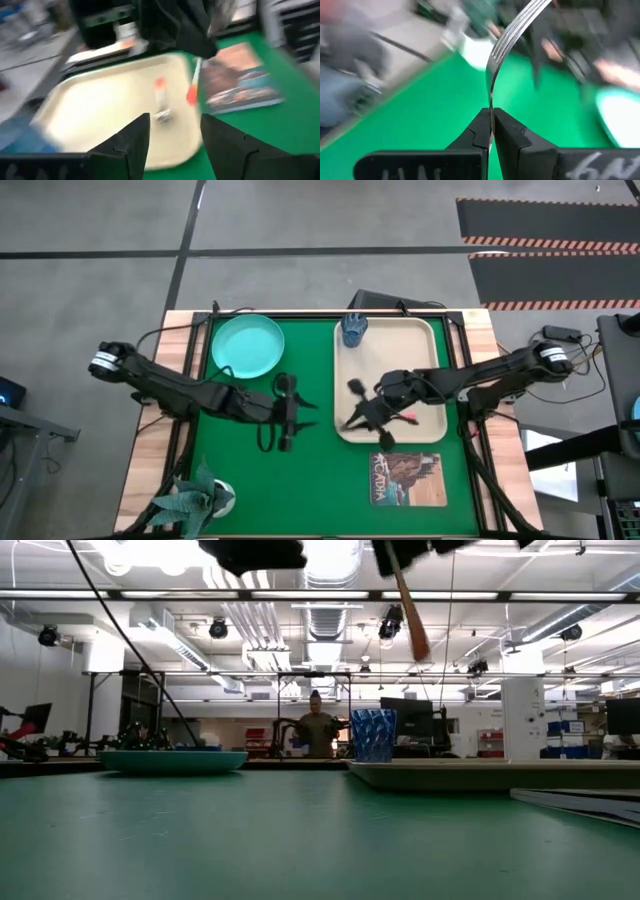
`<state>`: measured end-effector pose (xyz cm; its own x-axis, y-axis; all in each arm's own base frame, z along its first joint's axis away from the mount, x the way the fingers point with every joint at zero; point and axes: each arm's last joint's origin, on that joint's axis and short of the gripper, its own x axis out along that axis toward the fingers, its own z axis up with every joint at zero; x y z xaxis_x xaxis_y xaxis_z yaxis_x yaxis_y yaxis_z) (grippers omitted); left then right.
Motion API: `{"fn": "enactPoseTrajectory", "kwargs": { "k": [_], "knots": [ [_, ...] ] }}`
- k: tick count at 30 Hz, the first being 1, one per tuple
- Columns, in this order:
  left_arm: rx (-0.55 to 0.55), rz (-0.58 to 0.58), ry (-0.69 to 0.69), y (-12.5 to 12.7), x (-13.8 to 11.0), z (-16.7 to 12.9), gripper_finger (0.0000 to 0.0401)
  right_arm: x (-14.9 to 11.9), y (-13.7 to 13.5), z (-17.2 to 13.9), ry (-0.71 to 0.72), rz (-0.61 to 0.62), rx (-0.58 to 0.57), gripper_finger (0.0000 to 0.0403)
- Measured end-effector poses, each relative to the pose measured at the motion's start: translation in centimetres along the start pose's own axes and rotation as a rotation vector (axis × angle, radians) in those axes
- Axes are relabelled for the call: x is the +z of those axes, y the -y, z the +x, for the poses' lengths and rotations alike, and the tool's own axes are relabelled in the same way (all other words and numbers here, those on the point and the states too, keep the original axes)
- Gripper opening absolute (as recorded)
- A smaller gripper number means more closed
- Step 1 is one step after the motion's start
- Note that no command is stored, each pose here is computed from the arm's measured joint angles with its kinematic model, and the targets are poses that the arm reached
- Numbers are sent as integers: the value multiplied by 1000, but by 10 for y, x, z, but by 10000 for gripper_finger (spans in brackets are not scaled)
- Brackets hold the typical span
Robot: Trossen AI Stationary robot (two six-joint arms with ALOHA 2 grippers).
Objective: Pick and place plate/cup/fork/spoon on tray
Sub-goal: Put the orange fork on the white serving tray to the top of the orange spoon
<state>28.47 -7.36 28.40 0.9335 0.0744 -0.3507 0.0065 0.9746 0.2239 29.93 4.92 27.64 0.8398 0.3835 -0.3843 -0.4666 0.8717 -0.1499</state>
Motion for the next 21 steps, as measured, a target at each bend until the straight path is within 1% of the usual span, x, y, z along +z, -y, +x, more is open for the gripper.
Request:
{"fn": "enactPoseTrajectory", "kwargs": {
  "k": [2, 4, 7, 9, 10, 11, 13, 17, 21],
  "knots": [
    [89, -10, -32, -5, -1, -6, 162, -8, 1, -9, -145, 65, -149, 9],
    [183, -10, -49, -9, -1, -11, 162, -18, 2, -18, -300, 134, -331, 9],
    [315, -10, -56, -14, 0, -15, 162, -36, 3, -32, -531, 225, -662, 9],
    [379, -10, -61, -16, 0, -16, 162, -49, 3, -40, -649, 275, -892, 9],
    [404, -8, -65, -17, 0, -16, 162, -56, 2, -43, -690, 295, -983, 9],
    [420, -7, -68, -17, -1, -16, 162, -63, 0, -44, -730, 305, -1034, 9],
    [428, 2, -75, -17, -2, -15, 162, -73, -1, -42, -772, 338, -1070, 9],
    [428, 24, -80, -17, -2, -14, 162, -86, 0, -23, -789, 358, -1087, 9],
    [429, 22, -74, -18, -1, -16, 162, -102, 1, -6, -870, 313, -1097, 9]
  ]
}}
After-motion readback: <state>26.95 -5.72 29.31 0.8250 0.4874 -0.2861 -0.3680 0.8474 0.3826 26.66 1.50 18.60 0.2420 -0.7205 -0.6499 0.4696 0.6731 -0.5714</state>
